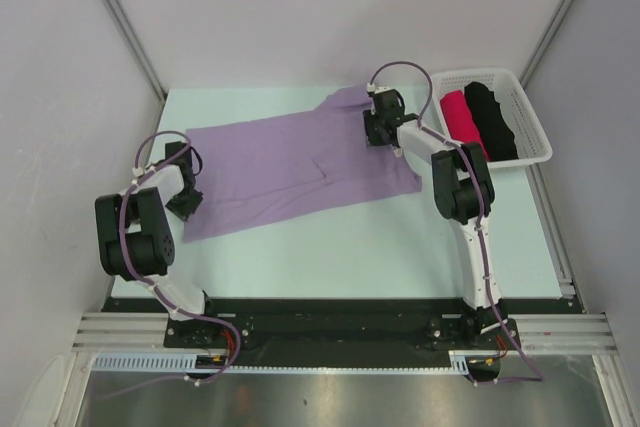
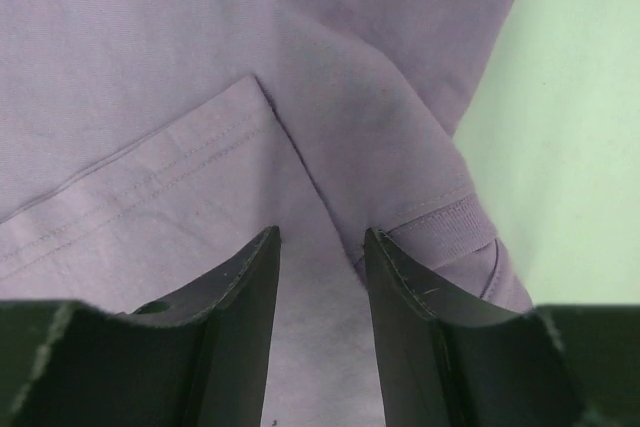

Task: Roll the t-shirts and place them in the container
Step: Fold the T-shirt at the center of the board.

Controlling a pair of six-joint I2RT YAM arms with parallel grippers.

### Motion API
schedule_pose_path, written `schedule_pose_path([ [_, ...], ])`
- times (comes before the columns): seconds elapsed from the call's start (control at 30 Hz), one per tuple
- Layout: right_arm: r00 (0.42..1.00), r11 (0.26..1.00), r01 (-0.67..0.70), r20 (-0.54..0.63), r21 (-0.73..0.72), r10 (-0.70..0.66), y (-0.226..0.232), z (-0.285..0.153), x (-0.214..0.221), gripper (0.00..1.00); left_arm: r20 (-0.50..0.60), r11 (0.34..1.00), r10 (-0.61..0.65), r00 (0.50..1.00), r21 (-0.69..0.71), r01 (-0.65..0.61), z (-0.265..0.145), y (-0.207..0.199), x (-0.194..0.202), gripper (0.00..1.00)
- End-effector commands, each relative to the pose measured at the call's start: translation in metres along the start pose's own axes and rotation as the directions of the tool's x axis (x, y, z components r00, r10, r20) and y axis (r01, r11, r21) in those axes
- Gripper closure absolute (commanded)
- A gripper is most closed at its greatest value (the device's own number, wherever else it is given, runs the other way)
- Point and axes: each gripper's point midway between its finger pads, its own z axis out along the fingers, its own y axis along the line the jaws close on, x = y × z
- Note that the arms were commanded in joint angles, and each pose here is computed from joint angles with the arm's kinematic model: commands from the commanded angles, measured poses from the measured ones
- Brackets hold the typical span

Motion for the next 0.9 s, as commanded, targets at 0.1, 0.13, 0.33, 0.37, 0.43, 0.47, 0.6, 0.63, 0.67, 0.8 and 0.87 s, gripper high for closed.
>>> schedule_pose_path([
  [0.1,1.0,1.0,-0.009,0.012,-0.021,0.009,0.0,-0.001,-0.009,0.68,0.036,0.999,-0.035,0.999,-0.004,0.035,-0.002,-0.003,-0.013,0.69],
  [0.13,1.0,1.0,-0.011,0.016,-0.021,0.011,0.0,-0.003,-0.011,0.69,0.037,0.999,-0.034,0.999,-0.003,0.034,-0.002,-0.003,-0.013,0.7],
  [0.33,0.999,1.0,-0.017,0.036,-0.02,0.018,0.0,-0.012,-0.02,0.78,0.034,0.999,-0.033,0.999,-0.002,0.033,-0.003,-0.002,-0.012,0.79],
  [0.37,0.999,1.0,-0.016,0.045,-0.022,0.017,0.0,-0.015,-0.024,0.78,0.031,0.999,-0.031,0.999,-0.005,0.032,-0.002,0.0,-0.01,0.82],
  [0.43,0.999,1.0,-0.018,0.048,-0.022,0.02,0.0,-0.017,-0.026,0.81,0.033,0.999,-0.033,0.999,-0.001,0.033,-0.003,0.0,-0.01,0.84],
  [0.47,0.998,1.0,-0.019,0.053,-0.022,0.02,0.0,-0.019,-0.028,0.82,0.032,0.999,-0.033,0.999,-0.002,0.033,-0.003,0.0,-0.01,0.85],
  [0.6,0.998,0.999,-0.022,0.061,-0.027,0.023,0.0,-0.024,-0.032,0.87,0.025,1.0,-0.031,0.999,0.004,0.031,-0.002,0.0,-0.007,0.9],
  [0.63,0.998,0.999,-0.021,0.061,-0.029,0.023,0.0,-0.024,-0.032,0.88,0.026,0.999,-0.035,0.999,0.006,0.035,-0.003,0.0,-0.008,0.91],
  [0.67,0.998,0.999,-0.021,0.061,-0.029,0.023,0.0,-0.025,-0.032,0.89,0.024,0.999,-0.032,0.999,0.008,0.032,-0.003,-0.001,-0.007,0.93],
  [0.8,0.997,0.999,-0.024,0.07,-0.031,0.026,0.0,-0.029,-0.036,0.94,0.026,0.999,-0.034,0.999,0.013,0.034,-0.005,-0.001,-0.008,0.98],
  [0.87,0.997,0.999,-0.024,0.073,-0.034,0.027,0.0,-0.03,-0.037,0.95,0.026,0.999,-0.033,0.999,0.013,0.032,-0.005,0.0,-0.008,1.0],
])
